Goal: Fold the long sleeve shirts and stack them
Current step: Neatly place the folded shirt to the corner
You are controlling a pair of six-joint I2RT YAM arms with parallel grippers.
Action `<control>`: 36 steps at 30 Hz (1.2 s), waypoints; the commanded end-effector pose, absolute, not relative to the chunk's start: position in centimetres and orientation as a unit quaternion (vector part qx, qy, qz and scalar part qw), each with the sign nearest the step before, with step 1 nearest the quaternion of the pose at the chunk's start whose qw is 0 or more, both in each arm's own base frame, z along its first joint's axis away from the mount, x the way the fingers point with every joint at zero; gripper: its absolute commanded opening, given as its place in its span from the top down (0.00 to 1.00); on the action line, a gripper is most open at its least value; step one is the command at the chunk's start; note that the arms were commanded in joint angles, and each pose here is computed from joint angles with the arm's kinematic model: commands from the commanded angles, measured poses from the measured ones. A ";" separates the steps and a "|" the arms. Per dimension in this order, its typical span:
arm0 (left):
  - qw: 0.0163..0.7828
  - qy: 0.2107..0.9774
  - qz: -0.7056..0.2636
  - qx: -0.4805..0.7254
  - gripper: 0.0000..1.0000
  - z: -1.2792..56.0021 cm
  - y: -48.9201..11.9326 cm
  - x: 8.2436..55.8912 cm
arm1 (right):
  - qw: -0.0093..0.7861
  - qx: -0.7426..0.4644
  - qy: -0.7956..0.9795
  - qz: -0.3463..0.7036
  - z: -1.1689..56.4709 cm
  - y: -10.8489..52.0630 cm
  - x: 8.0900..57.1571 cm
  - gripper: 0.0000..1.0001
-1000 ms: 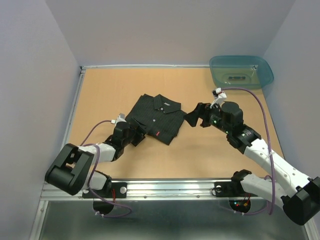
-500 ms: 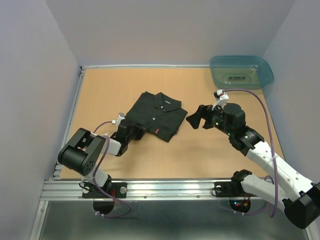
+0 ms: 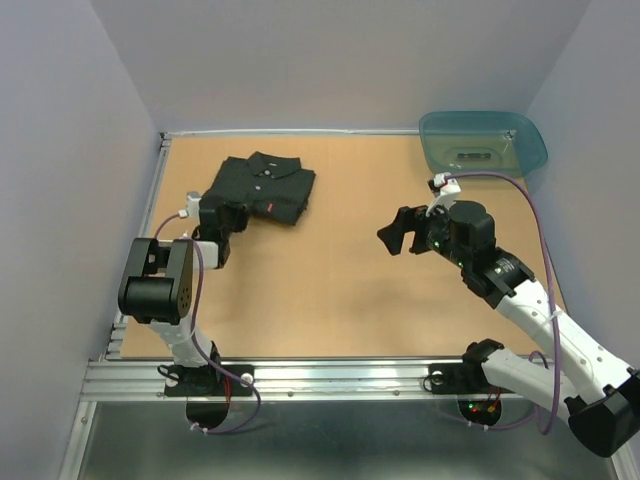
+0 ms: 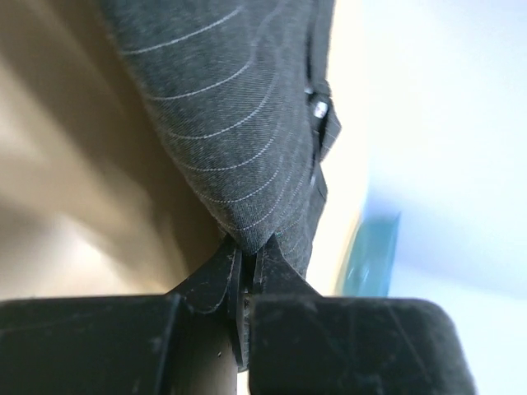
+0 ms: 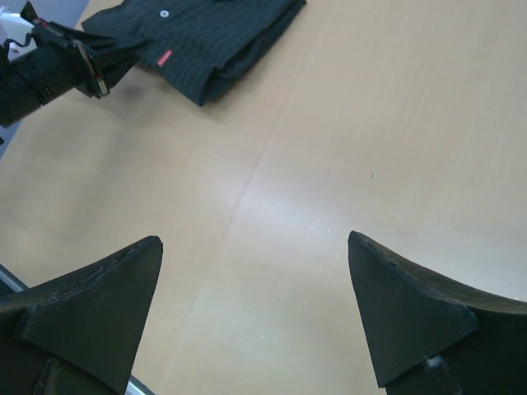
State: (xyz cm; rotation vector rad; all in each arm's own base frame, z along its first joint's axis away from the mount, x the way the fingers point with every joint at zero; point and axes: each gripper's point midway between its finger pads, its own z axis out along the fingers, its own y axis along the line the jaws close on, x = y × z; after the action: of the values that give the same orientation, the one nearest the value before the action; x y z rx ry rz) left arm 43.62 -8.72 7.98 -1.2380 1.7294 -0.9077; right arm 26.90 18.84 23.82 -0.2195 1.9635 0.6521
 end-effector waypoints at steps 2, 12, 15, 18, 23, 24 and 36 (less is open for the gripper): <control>0.446 0.649 -0.351 -0.506 1.00 10.6 -2.9 48.0 | 0.552 -0.099 0.791 0.246 27.8 18.3 28.4 0.01; 0.453 0.657 -0.307 -0.518 1.00 7.8 5.6 53.0 | 0.553 -0.101 0.800 0.212 27.4 17.9 29.8 0.00; 0.448 0.667 -0.306 -0.511 1.00 7.0 6.5 53.9 | 0.552 -0.101 0.801 0.208 27.4 18.0 30.1 0.00; 0.434 0.668 -0.315 -0.516 1.00 6.1 6.3 54.1 | 0.550 -0.100 0.803 0.205 27.2 18.0 30.4 0.00; 0.422 0.669 -0.325 -0.518 0.86 5.5 6.0 54.2 | 0.548 -0.096 0.804 0.212 27.3 18.3 30.4 0.00; 0.419 0.669 -0.328 -0.518 0.82 5.5 5.8 54.1 | 0.549 -0.096 0.802 0.213 27.5 18.2 30.3 0.00; 0.414 0.679 -0.351 -0.494 0.17 9.9 2.9 47.1 | 0.566 -0.044 0.800 0.192 28.7 15.6 29.1 0.00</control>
State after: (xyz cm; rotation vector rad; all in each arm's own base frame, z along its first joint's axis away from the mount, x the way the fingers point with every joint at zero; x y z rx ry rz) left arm 49.22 4.05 6.20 -1.3361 1.6992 -0.8561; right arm 29.09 17.04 25.26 -0.1921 1.9517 0.4762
